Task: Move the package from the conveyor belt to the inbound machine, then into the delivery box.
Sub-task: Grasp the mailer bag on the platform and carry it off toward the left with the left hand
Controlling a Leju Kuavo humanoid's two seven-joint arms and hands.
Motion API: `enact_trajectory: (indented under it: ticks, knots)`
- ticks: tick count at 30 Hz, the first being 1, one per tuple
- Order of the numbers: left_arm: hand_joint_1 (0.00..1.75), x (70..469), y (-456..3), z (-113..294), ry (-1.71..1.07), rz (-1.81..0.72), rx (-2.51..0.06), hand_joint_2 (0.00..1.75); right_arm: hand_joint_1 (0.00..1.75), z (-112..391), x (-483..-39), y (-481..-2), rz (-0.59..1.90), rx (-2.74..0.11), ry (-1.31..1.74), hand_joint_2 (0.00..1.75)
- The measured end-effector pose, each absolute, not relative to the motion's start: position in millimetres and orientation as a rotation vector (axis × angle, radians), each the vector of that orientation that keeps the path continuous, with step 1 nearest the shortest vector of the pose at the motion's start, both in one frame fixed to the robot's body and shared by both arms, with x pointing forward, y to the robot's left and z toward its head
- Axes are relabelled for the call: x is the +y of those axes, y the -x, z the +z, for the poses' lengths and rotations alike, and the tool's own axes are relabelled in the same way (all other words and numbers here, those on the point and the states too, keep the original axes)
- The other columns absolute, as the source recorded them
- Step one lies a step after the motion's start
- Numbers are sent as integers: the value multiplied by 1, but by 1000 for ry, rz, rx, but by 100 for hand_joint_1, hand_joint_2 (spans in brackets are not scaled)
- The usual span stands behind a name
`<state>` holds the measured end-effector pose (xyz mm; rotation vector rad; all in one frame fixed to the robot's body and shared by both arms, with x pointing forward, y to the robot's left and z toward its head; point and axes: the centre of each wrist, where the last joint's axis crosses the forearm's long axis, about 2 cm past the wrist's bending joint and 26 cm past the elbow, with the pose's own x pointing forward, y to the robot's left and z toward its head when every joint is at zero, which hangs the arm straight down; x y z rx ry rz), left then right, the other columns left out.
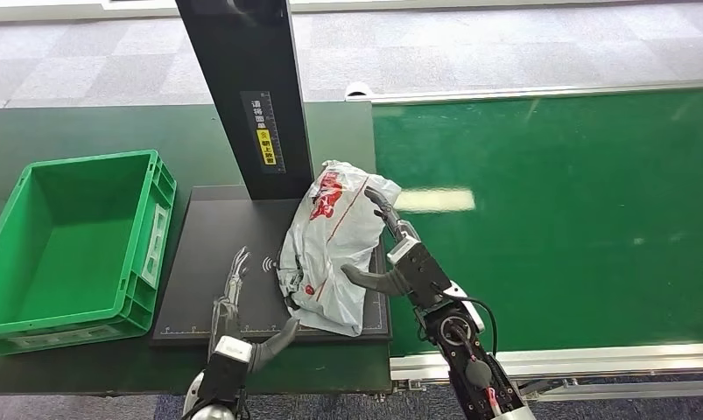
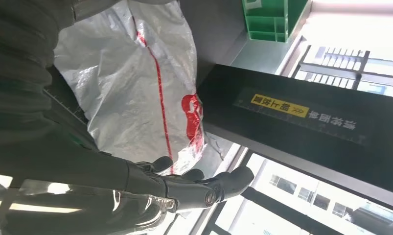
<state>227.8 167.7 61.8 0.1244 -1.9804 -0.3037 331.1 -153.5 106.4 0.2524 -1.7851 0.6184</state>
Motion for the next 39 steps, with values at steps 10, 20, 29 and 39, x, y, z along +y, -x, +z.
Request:
enact_trajectory:
  ticks: [10,20,29,39]
  knots:
    - [0,169,-288,106,-376,-674,-1939,175,0,130,-123,-334,645,-1835,-351,175]
    - [0,152,-338,81,-385,-1019,-1604,175,0,162,-108,-335,617,-1932,-438,175]
    - [111,148,-367,87,-360,-1192,-1401,175,0,179,-108,-336,581,-1992,-467,175]
    - [175,149,-371,87,-318,-1202,-1401,175,0,187,-108,-340,569,-2021,-461,175]
